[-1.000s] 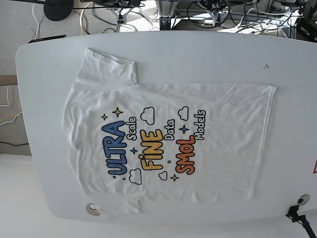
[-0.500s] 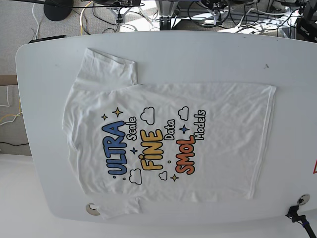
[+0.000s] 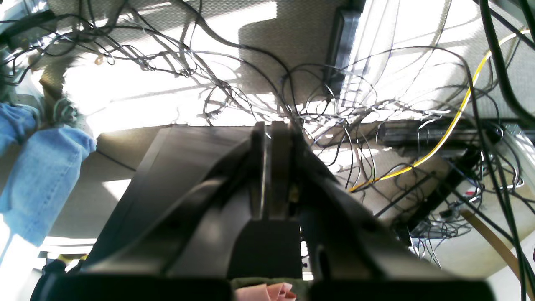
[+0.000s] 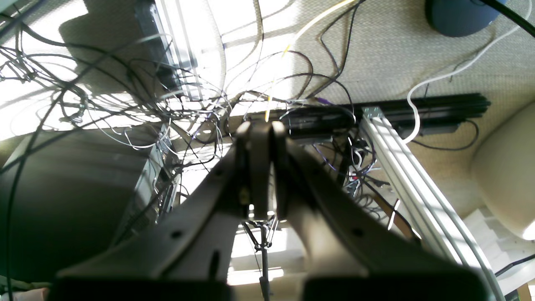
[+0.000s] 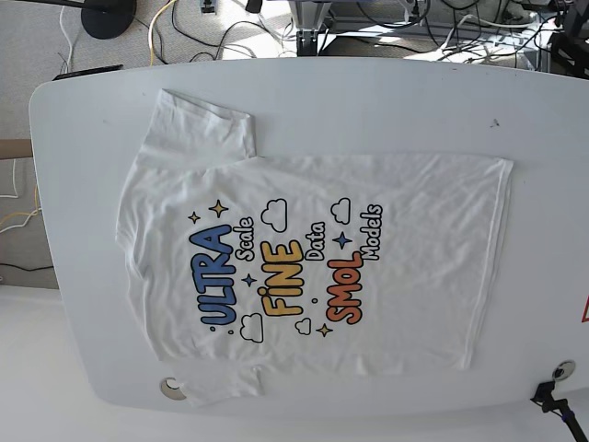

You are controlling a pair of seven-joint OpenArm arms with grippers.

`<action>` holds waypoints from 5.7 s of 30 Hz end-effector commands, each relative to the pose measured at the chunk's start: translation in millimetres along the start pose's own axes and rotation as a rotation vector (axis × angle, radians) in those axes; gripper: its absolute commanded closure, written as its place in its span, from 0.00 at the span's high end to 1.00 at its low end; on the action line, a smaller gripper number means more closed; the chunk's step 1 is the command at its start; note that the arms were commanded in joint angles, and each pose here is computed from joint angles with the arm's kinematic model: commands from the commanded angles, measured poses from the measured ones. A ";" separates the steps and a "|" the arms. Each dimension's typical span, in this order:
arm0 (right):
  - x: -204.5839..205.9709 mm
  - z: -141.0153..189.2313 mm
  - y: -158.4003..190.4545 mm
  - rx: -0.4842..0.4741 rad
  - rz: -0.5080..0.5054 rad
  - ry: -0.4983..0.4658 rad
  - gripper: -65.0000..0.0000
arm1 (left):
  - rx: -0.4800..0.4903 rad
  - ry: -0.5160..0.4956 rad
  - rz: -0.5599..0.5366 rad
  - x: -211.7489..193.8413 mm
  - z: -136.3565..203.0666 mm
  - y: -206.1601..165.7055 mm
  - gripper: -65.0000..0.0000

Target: Fold the T-shirt properly

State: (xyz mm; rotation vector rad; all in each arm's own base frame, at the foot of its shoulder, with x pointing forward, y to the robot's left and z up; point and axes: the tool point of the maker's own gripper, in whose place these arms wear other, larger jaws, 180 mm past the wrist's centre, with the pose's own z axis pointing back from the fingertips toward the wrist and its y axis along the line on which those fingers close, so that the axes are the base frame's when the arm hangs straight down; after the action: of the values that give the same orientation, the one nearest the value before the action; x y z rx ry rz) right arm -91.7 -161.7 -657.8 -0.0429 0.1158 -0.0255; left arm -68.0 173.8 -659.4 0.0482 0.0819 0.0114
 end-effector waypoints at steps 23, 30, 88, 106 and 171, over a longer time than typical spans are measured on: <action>17.0 0.7 -5.6 0.004 0.007 -0.064 0.02 | -0.008 -0.028 -0.004 -7.6 1.2 -1.0 0.00; 17.2 2.8 -8.8 0.000 0.010 -0.136 0.01 | -0.007 -0.057 -0.016 -21.5 6.2 0.8 0.00; 64.2 302.8 27.4 0.106 0.065 -0.914 0.55 | 0.186 -0.778 -0.115 47.5 287.7 68.0 0.31; 199.6 337.5 -24.8 0.050 -0.125 -1.237 0.55 | 0.237 -1.225 -0.099 198.6 346.9 92.9 0.31; 241.9 279.2 -43.2 0.616 -0.633 -0.864 0.00 | -0.024 -0.905 0.161 265.5 304.2 173.3 0.30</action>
State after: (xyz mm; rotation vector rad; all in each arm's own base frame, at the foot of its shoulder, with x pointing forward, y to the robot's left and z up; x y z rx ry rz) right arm 175.1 -197.8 -414.8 0.5156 -0.7451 -0.6762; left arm 211.8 333.5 -379.4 0.0314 -0.7860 0.1606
